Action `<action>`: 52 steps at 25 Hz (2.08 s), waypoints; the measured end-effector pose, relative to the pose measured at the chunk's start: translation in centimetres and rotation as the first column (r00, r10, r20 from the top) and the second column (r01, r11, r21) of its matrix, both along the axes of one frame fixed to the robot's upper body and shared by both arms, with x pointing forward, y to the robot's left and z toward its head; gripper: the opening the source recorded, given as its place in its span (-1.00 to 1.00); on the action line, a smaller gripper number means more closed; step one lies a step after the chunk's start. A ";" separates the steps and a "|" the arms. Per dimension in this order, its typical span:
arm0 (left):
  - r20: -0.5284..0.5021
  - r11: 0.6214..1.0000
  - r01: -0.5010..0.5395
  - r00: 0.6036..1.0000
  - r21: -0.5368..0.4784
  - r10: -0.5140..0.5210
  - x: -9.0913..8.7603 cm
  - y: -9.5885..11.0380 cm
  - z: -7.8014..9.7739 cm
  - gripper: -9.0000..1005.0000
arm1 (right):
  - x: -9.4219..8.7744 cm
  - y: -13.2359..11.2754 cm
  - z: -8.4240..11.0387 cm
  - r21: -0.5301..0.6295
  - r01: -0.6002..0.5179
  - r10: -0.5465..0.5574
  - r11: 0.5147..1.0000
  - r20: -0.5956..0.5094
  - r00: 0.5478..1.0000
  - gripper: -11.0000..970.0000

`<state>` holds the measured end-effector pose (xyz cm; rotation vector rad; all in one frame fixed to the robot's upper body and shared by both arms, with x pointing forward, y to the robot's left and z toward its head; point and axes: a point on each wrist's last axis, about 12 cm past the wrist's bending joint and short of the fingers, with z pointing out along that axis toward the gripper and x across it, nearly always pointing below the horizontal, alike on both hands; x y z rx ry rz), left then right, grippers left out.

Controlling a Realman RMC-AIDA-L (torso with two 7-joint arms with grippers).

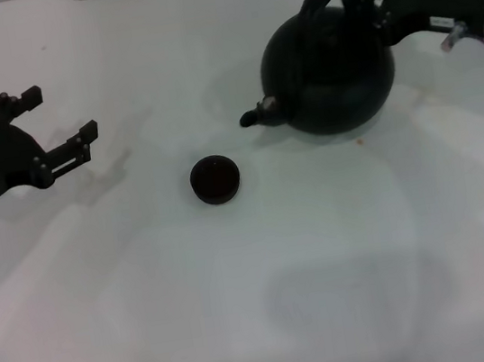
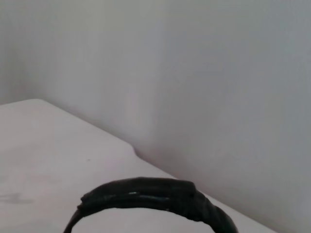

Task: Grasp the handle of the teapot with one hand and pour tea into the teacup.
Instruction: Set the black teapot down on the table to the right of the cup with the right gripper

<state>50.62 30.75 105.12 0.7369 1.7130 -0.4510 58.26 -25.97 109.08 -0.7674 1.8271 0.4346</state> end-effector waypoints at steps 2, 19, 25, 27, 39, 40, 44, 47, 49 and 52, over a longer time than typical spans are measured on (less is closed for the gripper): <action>0.001 1.000 0.001 1.000 0.000 -0.001 0.1 0.0 0.0 0.75 | 0.0 -0.6 0.1 0.000 0.015 -0.015 1.000 0.002 1.000 -0.71; 0.008 1.000 0.013 1.000 0.002 -0.013 0.8 -0.4 0.3 0.75 | -0.9 -2.7 -1.6 -0.006 0.085 -0.086 0.996 -0.054 0.995 -0.72; 0.010 1.000 0.018 1.000 0.007 -0.018 0.9 -0.5 0.2 0.75 | -1.0 -2.7 -2.0 -0.013 0.086 -0.087 0.996 -0.058 0.995 -0.72; 0.011 1.000 0.018 1.000 0.007 -0.018 0.9 -0.5 0.2 0.75 | -1.0 -2.8 -2.0 -0.015 0.088 -0.089 0.996 -0.056 0.994 -0.72; 0.010 1.000 0.022 1.000 0.005 -0.022 0.8 -0.5 0.2 0.75 | -1.1 -3.0 -2.1 -0.021 0.106 -0.106 0.994 -0.031 0.994 -0.73; 0.010 1.000 0.022 1.000 0.005 -0.022 0.8 -0.5 0.2 0.75 | -1.1 -3.0 -2.1 -0.023 0.105 -0.105 0.994 -0.031 0.994 -0.73; 0.011 1.000 0.023 1.000 0.004 -0.023 0.8 -0.6 0.2 0.75 | -1.2 -3.1 -2.2 -0.030 0.103 -0.104 0.994 -0.035 0.994 -0.73; 0.011 1.000 0.023 1.000 0.004 -0.023 0.8 -0.6 0.2 0.75 | -1.2 -3.1 -2.3 -0.029 0.104 -0.105 0.994 -0.038 0.994 -0.73; 0.011 1.000 0.023 1.000 0.004 -0.023 0.8 -0.6 0.2 0.75 | -1.2 -3.1 -2.3 -0.028 0.104 -0.105 0.994 -0.038 0.994 -0.73; 0.010 1.000 0.023 1.000 0.004 -0.023 0.8 -0.5 0.2 0.75 | -1.3 -3.1 -2.3 -0.028 0.104 -0.105 0.994 -0.039 0.994 -0.73</action>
